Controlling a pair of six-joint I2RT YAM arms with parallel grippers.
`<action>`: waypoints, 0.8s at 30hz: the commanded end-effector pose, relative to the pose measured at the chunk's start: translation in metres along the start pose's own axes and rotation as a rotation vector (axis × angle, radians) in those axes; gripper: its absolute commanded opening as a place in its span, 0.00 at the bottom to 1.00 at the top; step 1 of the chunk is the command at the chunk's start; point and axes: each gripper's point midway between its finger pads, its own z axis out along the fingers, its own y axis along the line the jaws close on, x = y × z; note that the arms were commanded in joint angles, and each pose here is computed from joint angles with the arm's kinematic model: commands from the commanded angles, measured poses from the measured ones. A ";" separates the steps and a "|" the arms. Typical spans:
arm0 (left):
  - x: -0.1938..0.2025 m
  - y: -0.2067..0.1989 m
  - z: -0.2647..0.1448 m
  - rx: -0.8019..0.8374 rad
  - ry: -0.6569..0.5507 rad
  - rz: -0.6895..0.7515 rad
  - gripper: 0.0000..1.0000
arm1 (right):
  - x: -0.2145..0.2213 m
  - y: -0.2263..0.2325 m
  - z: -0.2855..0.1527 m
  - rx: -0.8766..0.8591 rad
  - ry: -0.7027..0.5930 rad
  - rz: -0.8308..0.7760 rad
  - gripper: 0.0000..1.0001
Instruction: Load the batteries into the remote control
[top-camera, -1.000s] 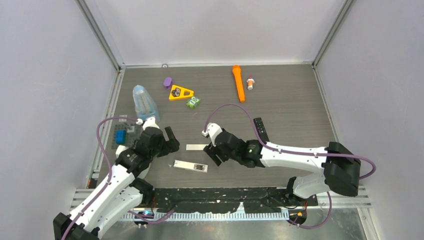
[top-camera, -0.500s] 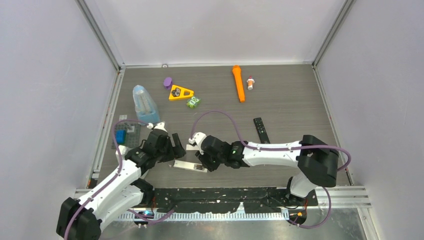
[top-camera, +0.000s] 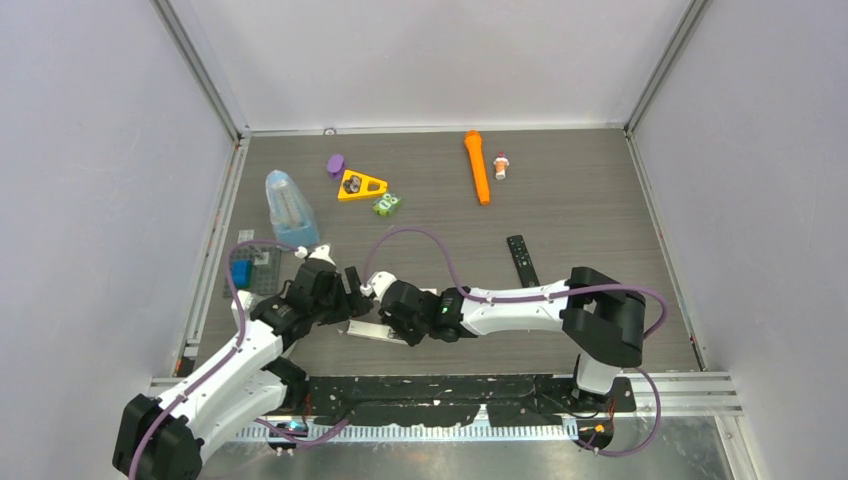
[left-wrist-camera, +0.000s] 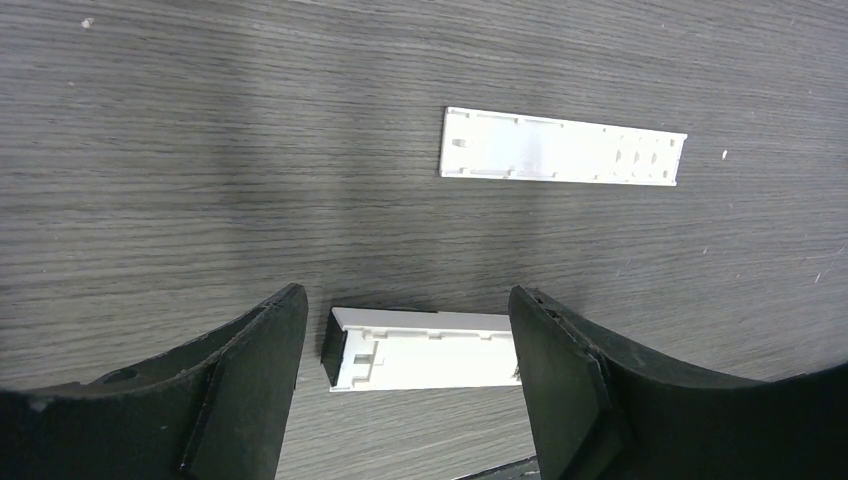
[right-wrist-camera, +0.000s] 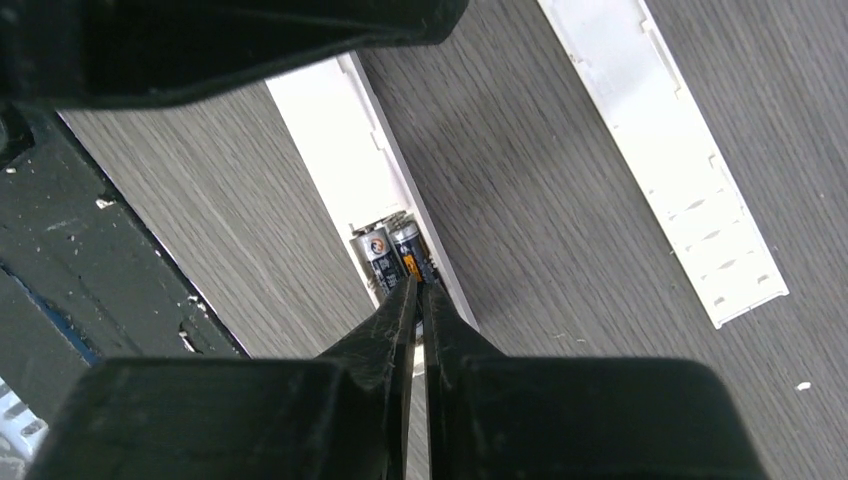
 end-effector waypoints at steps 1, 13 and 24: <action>-0.014 -0.008 -0.002 0.033 -0.054 -0.008 0.75 | -0.004 0.001 0.004 0.032 -0.003 -0.004 0.11; -0.020 -0.008 -0.005 0.022 -0.078 -0.008 0.75 | -0.060 -0.008 -0.035 0.057 -0.169 0.076 0.14; -0.038 -0.010 -0.005 -0.020 -0.110 -0.008 0.76 | -0.077 -0.088 -0.038 0.136 -0.123 -0.014 0.65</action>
